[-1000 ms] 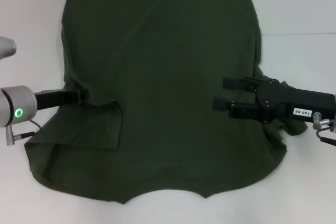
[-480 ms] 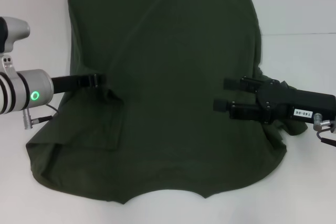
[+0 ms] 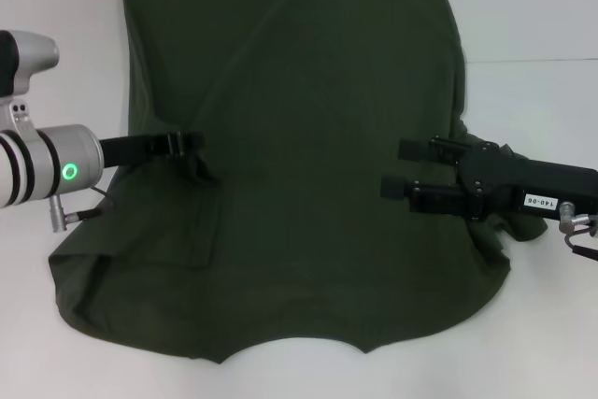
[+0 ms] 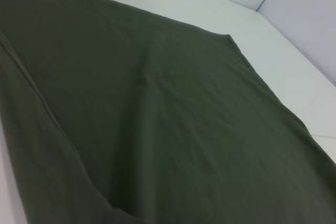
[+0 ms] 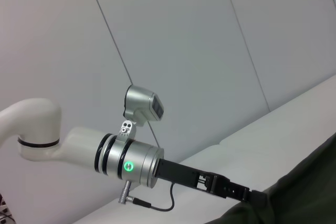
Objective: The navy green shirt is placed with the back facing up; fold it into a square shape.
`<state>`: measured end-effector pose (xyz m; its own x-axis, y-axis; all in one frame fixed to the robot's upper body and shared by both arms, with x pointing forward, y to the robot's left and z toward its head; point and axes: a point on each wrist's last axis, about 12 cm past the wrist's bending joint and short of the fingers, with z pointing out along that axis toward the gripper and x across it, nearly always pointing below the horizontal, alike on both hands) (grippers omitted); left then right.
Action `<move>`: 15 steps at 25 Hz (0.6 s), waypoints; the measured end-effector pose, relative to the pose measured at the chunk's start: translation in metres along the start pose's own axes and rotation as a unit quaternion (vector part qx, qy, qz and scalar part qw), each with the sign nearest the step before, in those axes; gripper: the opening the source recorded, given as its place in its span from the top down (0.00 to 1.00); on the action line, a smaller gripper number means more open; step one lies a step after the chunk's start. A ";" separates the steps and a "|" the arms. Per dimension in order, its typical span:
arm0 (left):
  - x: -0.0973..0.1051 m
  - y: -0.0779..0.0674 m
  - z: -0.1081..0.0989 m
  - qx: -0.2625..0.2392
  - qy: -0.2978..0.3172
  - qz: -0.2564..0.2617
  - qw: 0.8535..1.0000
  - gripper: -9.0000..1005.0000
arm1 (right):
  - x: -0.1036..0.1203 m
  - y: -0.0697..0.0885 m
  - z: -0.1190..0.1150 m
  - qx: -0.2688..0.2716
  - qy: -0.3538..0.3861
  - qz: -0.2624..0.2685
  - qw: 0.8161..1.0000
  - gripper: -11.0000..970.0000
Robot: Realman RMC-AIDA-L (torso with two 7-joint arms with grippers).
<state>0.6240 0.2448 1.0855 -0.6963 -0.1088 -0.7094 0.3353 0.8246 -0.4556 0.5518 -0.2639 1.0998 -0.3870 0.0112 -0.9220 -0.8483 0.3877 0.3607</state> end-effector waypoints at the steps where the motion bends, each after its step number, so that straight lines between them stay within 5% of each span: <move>1: 0.001 0.000 0.000 0.002 0.000 -0.002 1.000 0.96 | 0.000 0.000 0.000 0.000 0.000 0.000 1.000 0.08; 3: 0.003 -0.001 0.000 0.007 0.000 -0.006 1.000 0.95 | 0.000 0.000 0.000 0.000 0.000 0.000 1.000 0.08; 15: 0.004 -0.005 -0.015 0.065 -0.023 -0.025 0.997 0.48 | 0.000 0.000 -0.002 0.000 0.000 0.000 1.000 0.08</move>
<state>0.6099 0.2488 1.0932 -0.6855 -0.1753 -0.7066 0.3828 0.7389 -0.5546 0.5511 -0.2655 1.0998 -0.3863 0.0113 -0.9223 -0.8482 0.3884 0.3600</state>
